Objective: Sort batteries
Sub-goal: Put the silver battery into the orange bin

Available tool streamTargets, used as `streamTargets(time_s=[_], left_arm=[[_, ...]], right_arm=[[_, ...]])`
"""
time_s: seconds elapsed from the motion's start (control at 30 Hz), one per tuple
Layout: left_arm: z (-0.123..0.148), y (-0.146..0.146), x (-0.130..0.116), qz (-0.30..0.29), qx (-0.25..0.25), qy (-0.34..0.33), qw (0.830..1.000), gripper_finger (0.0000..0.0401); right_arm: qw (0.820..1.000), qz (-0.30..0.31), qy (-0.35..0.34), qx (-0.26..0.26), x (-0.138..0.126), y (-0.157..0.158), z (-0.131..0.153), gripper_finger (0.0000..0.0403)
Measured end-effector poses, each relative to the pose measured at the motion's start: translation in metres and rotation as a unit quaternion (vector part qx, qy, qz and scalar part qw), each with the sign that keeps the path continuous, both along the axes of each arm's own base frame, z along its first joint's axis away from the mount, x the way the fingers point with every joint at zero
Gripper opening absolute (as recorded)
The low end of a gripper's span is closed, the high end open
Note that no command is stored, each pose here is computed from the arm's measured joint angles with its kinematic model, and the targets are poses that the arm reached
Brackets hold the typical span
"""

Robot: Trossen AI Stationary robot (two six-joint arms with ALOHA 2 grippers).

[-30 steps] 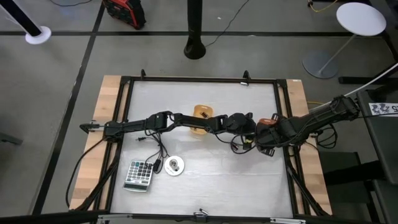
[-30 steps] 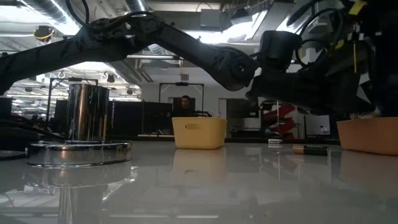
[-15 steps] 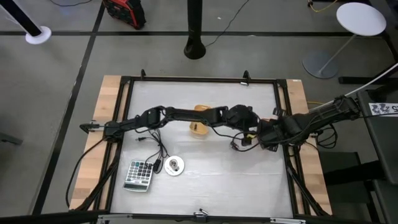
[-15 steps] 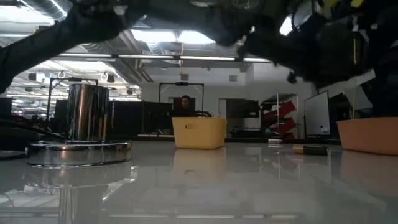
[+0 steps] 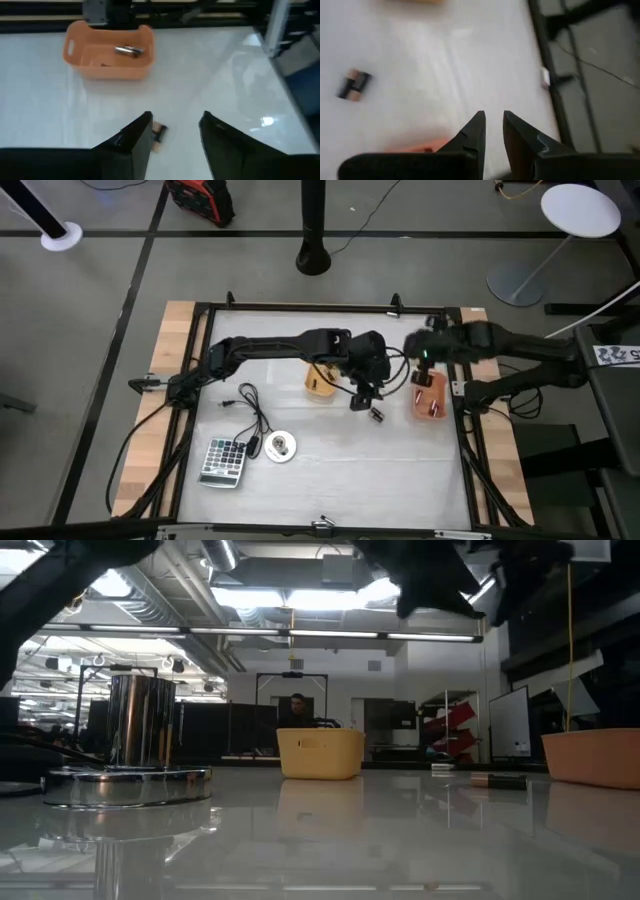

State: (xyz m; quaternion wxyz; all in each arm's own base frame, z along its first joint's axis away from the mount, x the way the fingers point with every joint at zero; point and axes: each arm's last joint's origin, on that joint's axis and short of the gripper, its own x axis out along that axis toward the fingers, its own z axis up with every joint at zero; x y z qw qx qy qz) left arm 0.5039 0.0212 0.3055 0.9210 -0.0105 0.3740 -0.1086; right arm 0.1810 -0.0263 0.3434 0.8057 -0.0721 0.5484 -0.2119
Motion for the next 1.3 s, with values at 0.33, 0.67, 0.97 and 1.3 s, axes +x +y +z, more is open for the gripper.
streamTargets(time_s=[0.33, 0.67, 0.97, 1.3], left_arm=[[0.043, -0.030, -0.051, -0.018, 0.018, 0.079, 0.997, 0.0155], [0.071, -0.052, -0.104, 0.121, 0.156, 0.150, 0.969, 0.0155], [0.059, -0.076, -0.190, 0.317, 0.255, 0.125, 0.905, 0.0155], [-0.048, -0.094, -0.252, 0.316, 0.235, 0.019, 0.919, 0.0155]], right_arm=[[0.999, 0.006, -0.039, 0.033, 0.015, -0.080, -0.007, 0.0065], [0.998, -0.012, 0.031, 0.056, 0.042, -0.149, -0.059, 0.0065], [0.989, -0.010, 0.132, 0.064, 0.069, -0.179, -0.122, 0.0065], [0.987, -0.032, 0.148, 0.049, 0.069, -0.191, -0.132, 0.0065]])
